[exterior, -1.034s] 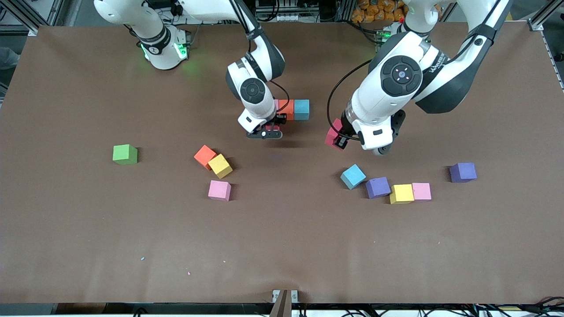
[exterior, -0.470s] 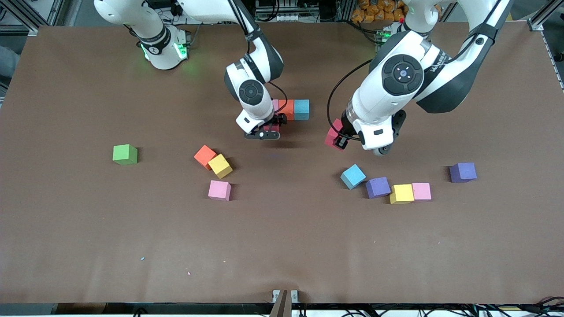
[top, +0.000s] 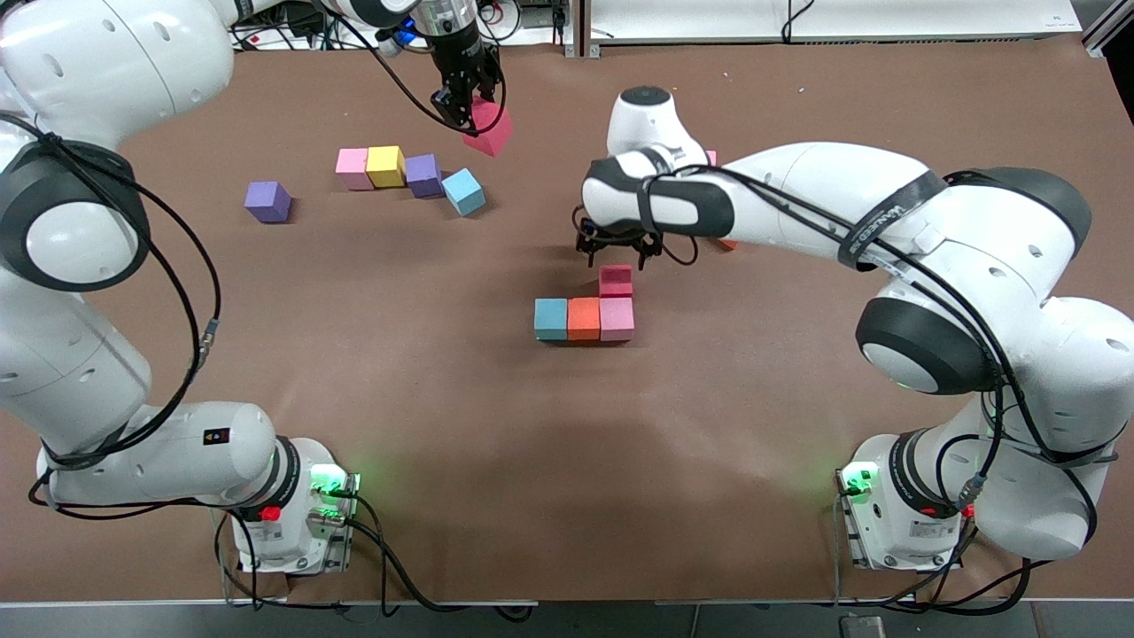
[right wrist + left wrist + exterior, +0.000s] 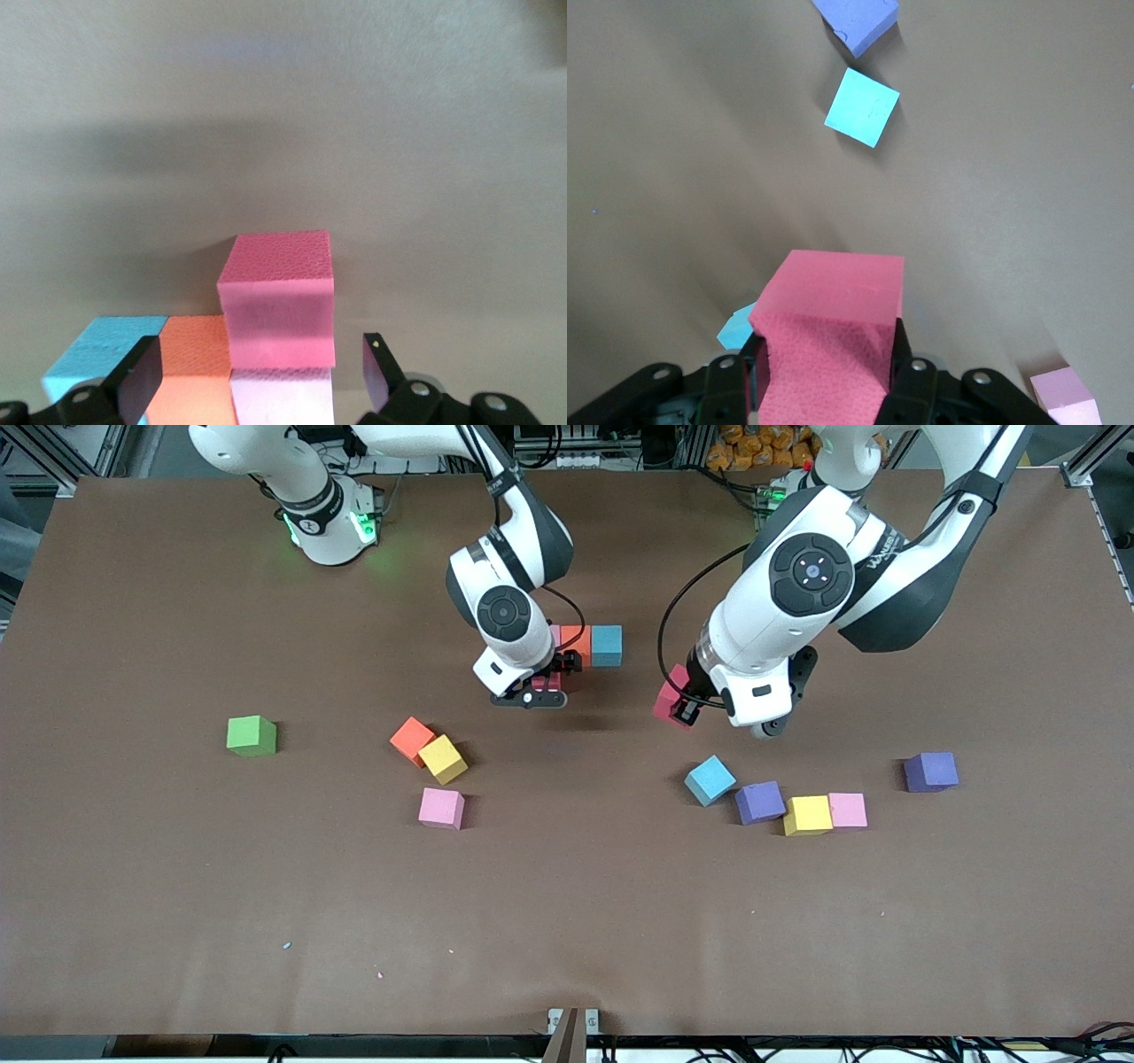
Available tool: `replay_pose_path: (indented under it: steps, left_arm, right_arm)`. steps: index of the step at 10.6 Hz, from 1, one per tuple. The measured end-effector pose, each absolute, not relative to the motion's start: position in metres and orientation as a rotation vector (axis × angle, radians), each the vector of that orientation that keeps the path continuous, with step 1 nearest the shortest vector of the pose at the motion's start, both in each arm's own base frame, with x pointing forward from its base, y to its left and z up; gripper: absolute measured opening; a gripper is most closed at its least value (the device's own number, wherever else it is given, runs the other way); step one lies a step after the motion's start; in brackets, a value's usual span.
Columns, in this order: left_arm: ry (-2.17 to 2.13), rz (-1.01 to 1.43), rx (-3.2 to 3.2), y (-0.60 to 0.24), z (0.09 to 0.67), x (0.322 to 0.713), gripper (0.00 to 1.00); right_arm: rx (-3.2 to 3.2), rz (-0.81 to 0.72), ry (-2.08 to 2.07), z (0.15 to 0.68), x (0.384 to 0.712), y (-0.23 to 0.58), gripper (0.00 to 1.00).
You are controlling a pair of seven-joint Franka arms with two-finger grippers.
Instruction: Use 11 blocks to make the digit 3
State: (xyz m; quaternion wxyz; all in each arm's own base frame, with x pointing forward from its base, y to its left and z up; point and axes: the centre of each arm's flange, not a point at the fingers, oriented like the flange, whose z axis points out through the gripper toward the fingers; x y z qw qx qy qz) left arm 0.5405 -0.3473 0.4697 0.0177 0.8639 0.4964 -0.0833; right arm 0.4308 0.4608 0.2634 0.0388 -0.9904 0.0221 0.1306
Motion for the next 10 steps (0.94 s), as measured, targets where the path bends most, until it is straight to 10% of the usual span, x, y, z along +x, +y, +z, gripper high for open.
replay_pose_path:
  steps: [10]
  left_arm:
    - [1.543,-0.252,2.674,-0.346,0.474,0.543,0.53]
  right_arm:
    - [-3.075,0.25,-0.716,0.286,0.524,0.357,1.0]
